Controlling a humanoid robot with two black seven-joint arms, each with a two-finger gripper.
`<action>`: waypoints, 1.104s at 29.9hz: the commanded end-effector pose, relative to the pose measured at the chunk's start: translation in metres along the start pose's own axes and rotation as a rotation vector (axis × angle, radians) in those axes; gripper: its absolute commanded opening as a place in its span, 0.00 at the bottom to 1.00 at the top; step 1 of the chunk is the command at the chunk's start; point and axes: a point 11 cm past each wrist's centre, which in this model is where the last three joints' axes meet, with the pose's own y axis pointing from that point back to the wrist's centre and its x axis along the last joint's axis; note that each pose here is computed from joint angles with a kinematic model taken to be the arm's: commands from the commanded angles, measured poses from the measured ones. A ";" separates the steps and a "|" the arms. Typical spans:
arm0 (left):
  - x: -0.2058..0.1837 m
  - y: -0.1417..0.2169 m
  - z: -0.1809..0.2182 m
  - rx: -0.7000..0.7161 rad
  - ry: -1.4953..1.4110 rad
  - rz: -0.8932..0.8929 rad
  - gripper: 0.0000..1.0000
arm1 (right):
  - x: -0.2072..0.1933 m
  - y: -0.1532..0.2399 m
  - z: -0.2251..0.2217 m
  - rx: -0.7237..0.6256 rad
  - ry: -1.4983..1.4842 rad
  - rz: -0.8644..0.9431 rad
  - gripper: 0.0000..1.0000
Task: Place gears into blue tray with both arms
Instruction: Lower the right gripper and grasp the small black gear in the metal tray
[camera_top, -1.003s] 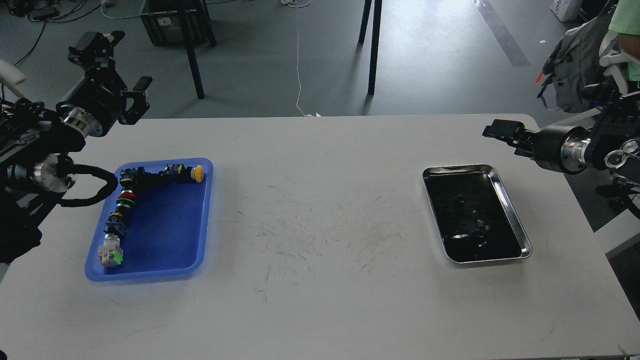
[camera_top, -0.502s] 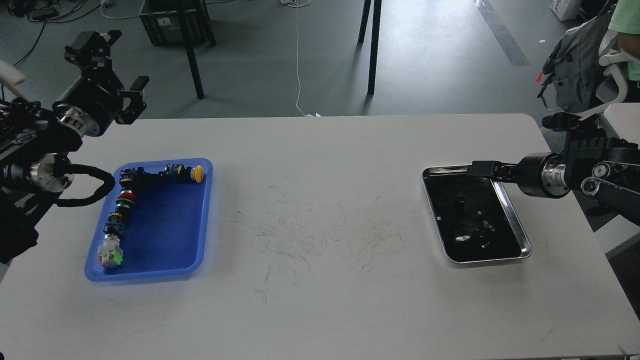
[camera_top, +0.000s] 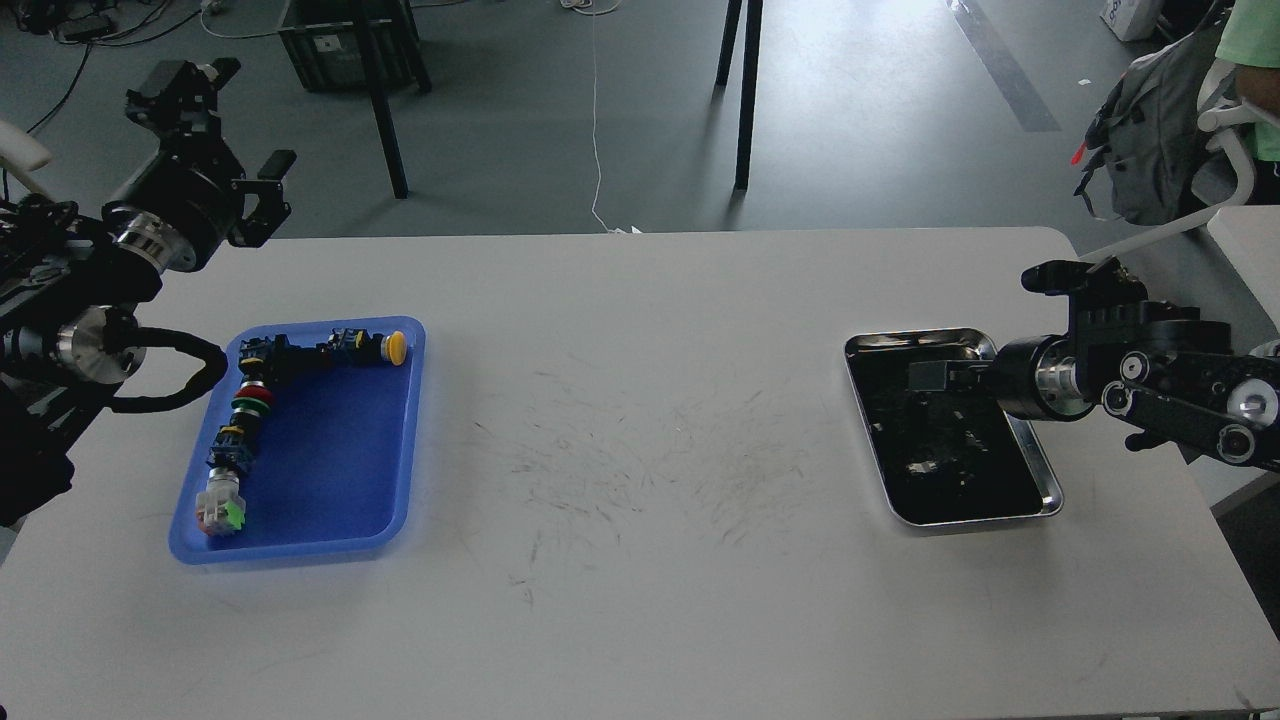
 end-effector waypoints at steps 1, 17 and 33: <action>0.000 0.000 0.000 0.000 0.000 0.000 0.99 | -0.003 -0.003 -0.003 -0.004 0.022 -0.013 0.94; 0.000 0.000 0.001 -0.006 0.004 -0.002 0.99 | 0.010 -0.003 -0.006 -0.037 0.120 -0.048 0.93; -0.001 0.000 0.001 -0.008 0.004 -0.005 0.99 | 0.009 -0.009 -0.007 -0.058 0.162 -0.060 0.90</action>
